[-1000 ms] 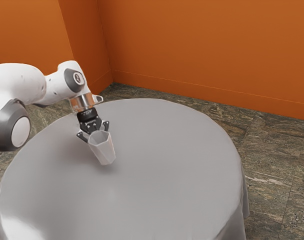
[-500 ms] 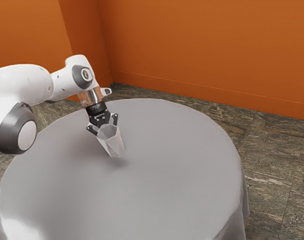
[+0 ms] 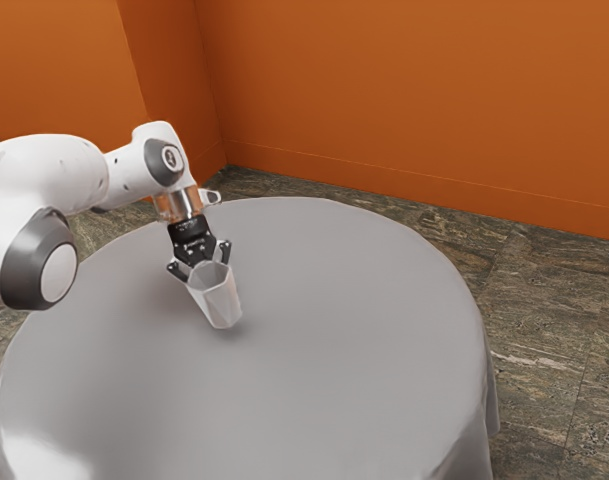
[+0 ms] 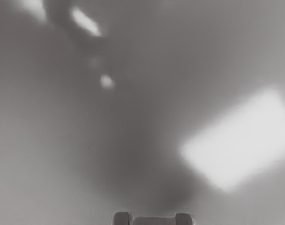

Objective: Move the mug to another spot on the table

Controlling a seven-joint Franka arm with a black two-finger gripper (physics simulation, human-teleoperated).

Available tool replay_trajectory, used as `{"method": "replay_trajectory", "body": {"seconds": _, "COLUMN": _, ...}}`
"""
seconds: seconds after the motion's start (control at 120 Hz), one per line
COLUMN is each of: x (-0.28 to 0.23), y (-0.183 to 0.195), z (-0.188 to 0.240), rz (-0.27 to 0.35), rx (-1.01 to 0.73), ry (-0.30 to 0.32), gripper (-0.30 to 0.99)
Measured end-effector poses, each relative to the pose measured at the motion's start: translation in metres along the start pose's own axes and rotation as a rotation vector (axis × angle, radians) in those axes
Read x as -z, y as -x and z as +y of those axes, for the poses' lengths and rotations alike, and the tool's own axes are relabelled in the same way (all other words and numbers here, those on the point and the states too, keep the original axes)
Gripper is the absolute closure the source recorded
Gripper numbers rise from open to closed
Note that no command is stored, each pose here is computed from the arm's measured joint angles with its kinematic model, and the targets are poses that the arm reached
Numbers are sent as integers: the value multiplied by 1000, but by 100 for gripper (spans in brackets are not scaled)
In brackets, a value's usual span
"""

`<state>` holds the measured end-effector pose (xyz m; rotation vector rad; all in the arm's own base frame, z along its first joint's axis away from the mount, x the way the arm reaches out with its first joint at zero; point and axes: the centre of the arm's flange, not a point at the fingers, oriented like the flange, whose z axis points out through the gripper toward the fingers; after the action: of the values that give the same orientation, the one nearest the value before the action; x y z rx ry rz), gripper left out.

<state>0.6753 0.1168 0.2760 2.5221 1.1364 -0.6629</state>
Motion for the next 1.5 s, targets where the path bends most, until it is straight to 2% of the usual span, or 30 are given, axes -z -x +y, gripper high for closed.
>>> {"method": "replay_trajectory", "body": {"seconds": 0.417, "x": -16, "y": -13, "z": -10, "rz": -35, "rx": 22, "ry": -13, "gripper": 77}}
{"method": "replay_trajectory", "body": {"seconds": 0.767, "x": -21, "y": -19, "z": -5, "rz": -12, "rx": 19, "ry": 6, "gripper": 77}}
{"method": "replay_trajectory", "body": {"seconds": 0.95, "x": -20, "y": -19, "z": -4, "rz": -7, "rx": 19, "ry": 18, "gripper": 39}}
{"method": "replay_trajectory", "body": {"seconds": 1.075, "x": -20, "y": -20, "z": -4, "rz": -4, "rx": 17, "ry": 22, "gripper": 21}}
{"method": "replay_trajectory", "body": {"seconds": 1.3, "x": -16, "y": -27, "z": -4, "rz": 49, "rx": 10, "ry": 37, "gripper": 7}}
{"method": "replay_trajectory", "body": {"seconds": 1.5, "x": -6, "y": -40, "z": -2, "rz": 165, "rx": -4, "ry": 74, "gripper": 3}}
